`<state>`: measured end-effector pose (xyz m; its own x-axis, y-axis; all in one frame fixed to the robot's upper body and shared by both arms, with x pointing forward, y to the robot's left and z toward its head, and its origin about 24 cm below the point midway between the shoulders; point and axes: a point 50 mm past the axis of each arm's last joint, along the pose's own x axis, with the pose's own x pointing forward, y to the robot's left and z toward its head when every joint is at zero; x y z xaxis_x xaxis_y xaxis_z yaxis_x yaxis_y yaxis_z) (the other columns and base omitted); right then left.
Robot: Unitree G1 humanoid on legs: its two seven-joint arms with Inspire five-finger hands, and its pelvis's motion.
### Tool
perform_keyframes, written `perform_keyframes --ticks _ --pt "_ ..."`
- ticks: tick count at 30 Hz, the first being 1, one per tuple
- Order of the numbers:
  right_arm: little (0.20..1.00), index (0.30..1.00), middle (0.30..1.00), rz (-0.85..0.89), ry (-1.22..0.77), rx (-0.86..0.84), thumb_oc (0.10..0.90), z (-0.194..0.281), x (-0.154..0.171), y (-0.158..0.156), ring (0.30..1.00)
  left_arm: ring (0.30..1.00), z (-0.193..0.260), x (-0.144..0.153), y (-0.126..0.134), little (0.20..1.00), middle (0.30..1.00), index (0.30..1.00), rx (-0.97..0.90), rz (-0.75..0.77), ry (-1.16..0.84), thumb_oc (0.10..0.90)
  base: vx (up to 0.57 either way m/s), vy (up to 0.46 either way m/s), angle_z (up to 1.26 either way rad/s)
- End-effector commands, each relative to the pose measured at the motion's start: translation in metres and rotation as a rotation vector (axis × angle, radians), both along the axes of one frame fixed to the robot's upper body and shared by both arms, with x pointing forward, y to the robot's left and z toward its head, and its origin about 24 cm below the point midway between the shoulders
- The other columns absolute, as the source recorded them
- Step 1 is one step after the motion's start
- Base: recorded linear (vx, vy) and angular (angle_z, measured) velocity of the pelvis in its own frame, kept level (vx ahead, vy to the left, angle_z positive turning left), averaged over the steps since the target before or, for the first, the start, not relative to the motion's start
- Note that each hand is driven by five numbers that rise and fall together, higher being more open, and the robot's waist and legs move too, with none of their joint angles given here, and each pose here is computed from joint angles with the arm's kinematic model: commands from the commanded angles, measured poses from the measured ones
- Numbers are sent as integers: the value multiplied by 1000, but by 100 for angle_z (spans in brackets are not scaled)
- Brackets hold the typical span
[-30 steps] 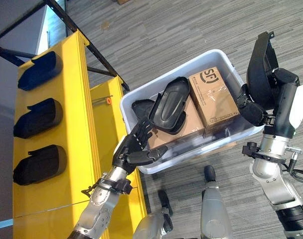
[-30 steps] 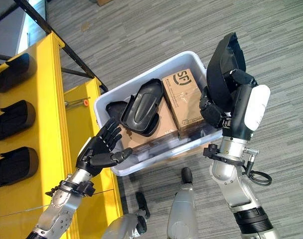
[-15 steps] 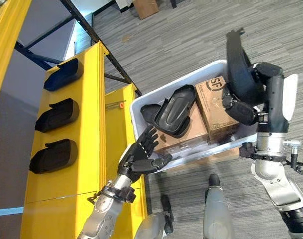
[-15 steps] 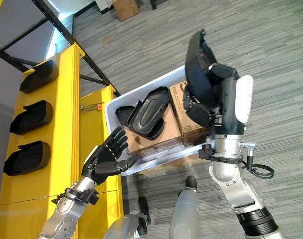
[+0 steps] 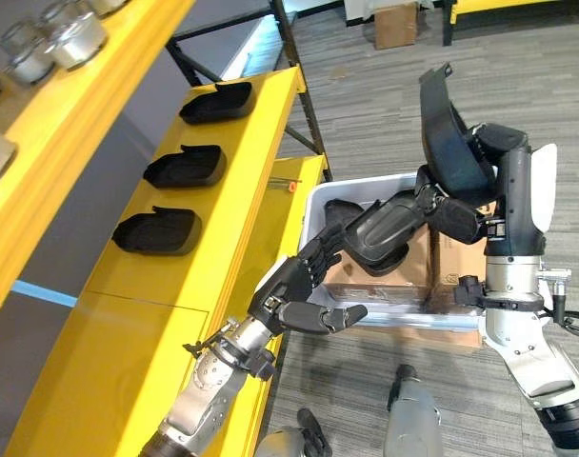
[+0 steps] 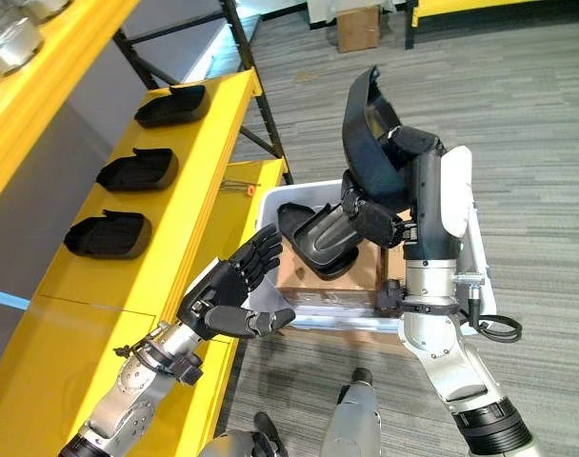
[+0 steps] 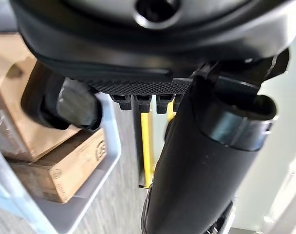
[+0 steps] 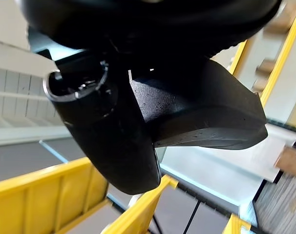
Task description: Move parts from the plastic box to the shelf.
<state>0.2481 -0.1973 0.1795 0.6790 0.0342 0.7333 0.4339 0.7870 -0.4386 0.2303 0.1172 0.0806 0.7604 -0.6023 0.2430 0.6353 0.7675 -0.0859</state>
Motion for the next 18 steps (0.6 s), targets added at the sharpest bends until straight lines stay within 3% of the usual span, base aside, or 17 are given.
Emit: perform_keyframes --ticks 1,12,18 --pt "300 300 300 176 -330 -9 400 52 -16 29 300 1000 42 -10 -3 1000 1000 1000 -18 -56 -234 900 -97 193 47" --pt "300 300 300 256 -316 -73 400 55 -12 46 300 1000 44 -18 -9 1000 1000 1000 35 -114 -264 900 -81 138 21" --pt "300 300 300 267 -326 -108 400 55 -10 53 300 1000 49 -20 -3 1000 1000 1000 71 -69 -309 900 -98 71 14"
